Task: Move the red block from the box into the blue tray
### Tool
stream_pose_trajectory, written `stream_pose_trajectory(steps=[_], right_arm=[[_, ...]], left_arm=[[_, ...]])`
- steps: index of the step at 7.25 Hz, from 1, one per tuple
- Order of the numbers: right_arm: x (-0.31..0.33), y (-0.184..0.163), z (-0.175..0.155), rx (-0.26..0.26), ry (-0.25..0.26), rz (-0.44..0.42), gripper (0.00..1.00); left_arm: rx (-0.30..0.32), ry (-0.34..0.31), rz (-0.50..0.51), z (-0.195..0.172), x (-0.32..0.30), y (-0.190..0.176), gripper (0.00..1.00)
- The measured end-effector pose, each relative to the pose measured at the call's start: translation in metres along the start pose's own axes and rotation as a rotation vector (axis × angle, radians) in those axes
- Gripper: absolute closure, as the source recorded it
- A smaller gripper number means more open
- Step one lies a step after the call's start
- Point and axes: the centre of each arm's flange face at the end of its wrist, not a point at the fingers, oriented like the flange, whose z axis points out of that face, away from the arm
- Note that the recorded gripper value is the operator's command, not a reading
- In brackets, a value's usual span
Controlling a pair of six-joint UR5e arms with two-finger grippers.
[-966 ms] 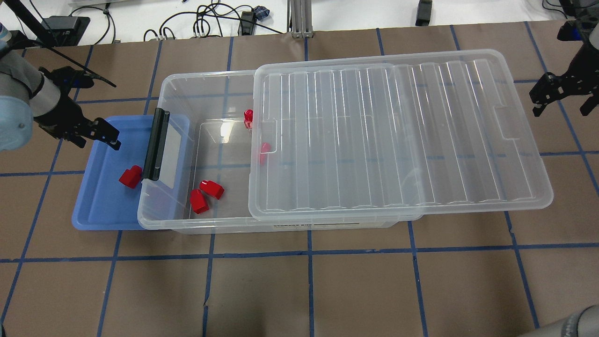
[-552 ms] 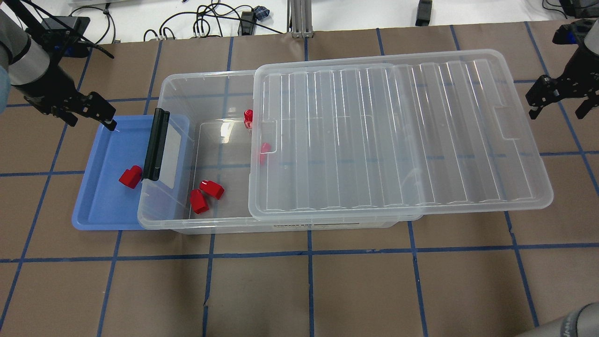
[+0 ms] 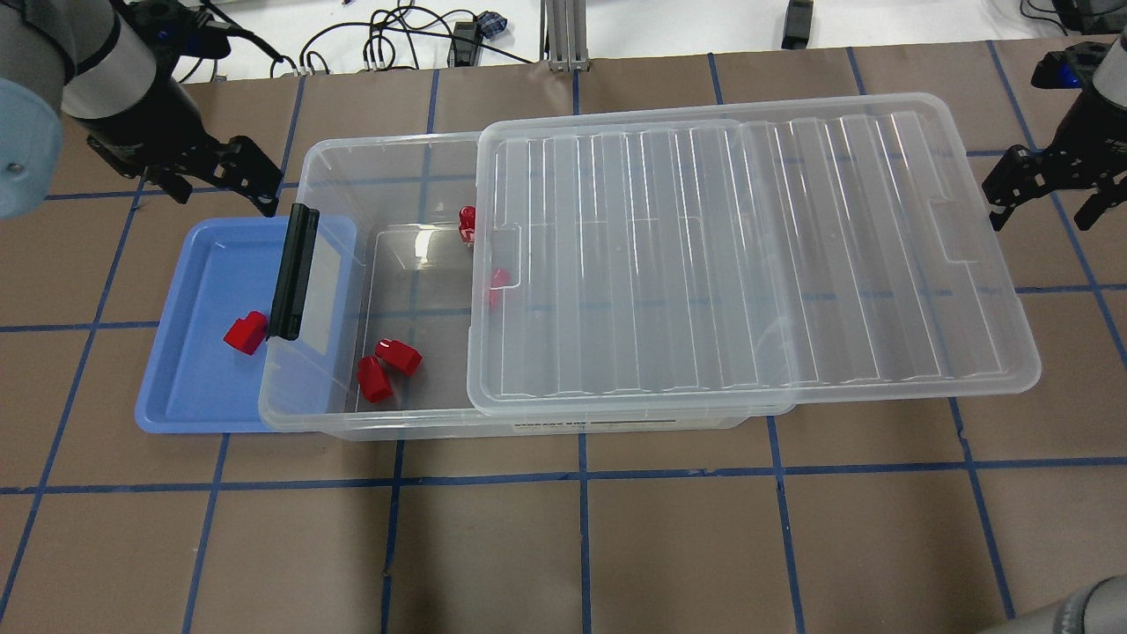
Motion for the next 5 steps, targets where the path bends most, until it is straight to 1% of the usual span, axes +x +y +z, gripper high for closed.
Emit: stream_pose_trajectory(steps=[1, 2, 3, 5], right_arm=[[-0.004, 0.000, 0.001, -0.006, -0.003, -0.006, 0.00], [-0.009, 0.000, 0.001, -0.010, -0.003, -0.015, 0.00], [-0.018, -0.001, 0.001, -0.012, -0.002, -0.027, 0.00], [-0.041, -0.002, 0.001, -0.017, 0.005, -0.028, 0.00]], left_arm=[[0.009, 0.003, -0.008, -0.006, 0.031, 0.002, 0.00], [0.005, 0.006, -0.005, -0.010, 0.055, 0.005, 0.00], [-0.005, 0.011, -0.007, -0.013, 0.065, 0.008, 0.00], [-0.014, 0.023, -0.044, -0.019, 0.055, 0.010, 0.00]])
